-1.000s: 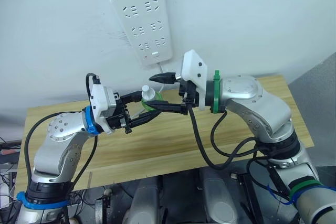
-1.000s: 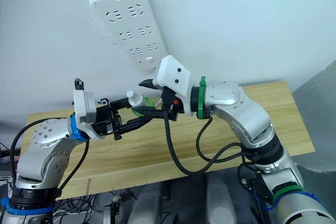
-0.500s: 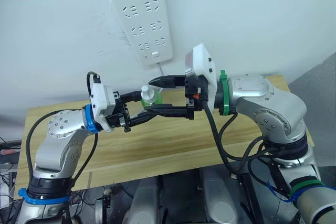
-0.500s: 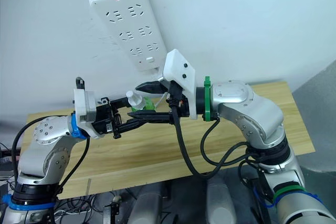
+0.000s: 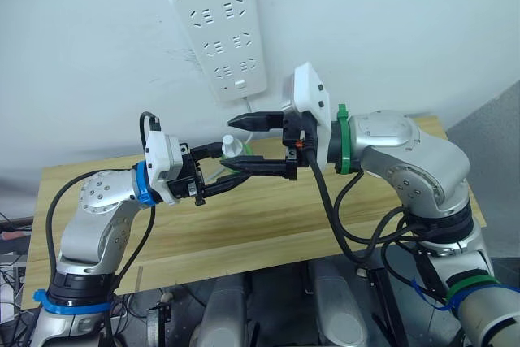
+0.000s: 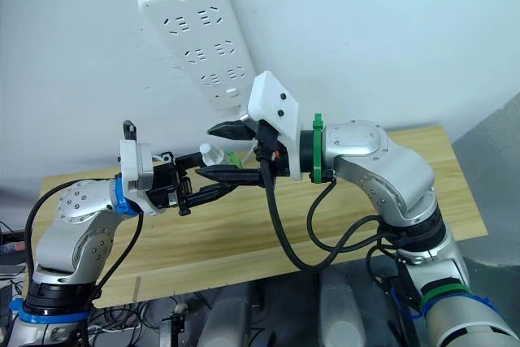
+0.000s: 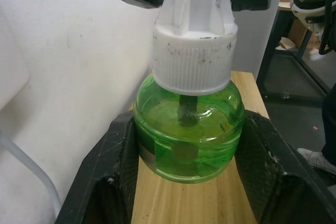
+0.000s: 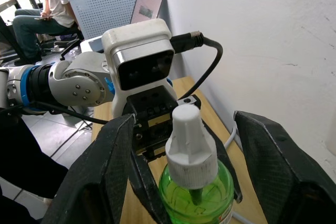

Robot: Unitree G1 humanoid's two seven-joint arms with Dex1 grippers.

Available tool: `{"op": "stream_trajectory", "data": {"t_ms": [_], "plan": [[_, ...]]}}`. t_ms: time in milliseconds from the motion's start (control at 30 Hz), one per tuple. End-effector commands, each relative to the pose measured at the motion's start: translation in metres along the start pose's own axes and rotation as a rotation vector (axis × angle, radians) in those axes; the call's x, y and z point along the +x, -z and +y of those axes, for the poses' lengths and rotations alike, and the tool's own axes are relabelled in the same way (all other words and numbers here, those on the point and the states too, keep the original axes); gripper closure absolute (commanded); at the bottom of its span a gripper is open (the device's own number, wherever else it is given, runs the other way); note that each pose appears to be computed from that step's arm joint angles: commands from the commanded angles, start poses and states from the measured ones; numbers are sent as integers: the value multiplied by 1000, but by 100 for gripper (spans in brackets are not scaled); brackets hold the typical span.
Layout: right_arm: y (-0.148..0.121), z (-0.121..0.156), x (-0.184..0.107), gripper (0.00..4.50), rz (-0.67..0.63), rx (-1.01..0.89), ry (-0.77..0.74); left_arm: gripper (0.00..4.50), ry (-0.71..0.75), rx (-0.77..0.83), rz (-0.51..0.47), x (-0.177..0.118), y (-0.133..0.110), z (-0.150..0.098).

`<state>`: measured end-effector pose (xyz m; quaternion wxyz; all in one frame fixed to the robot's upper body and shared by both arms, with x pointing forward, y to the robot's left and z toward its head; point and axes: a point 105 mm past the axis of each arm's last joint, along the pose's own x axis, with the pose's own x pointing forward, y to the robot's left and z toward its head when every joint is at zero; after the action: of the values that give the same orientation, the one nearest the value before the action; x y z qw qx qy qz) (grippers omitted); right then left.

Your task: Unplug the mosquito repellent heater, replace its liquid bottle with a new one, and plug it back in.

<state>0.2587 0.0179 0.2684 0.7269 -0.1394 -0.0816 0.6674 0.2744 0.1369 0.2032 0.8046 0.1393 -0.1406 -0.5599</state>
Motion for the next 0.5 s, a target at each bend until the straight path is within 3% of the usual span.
{"op": "stream_trajectory", "data": {"t_ms": [33, 133, 267, 500], "plan": [[-11, 5, 4, 172, -29, -52, -21, 228, 12, 30, -21, 2, -6, -3], [-10, 5, 4, 258, -26, -54, -20, 228, 12, 29, -22, 2, -6, -3], [-9, 6, 4, 408, -22, -53, -21, 228, 9, 30, -21, 2, -6, -2], [-9, 6, 4, 419, -24, -52, -23, 228, 6, 26, -14, -1, -5, -2]]}}
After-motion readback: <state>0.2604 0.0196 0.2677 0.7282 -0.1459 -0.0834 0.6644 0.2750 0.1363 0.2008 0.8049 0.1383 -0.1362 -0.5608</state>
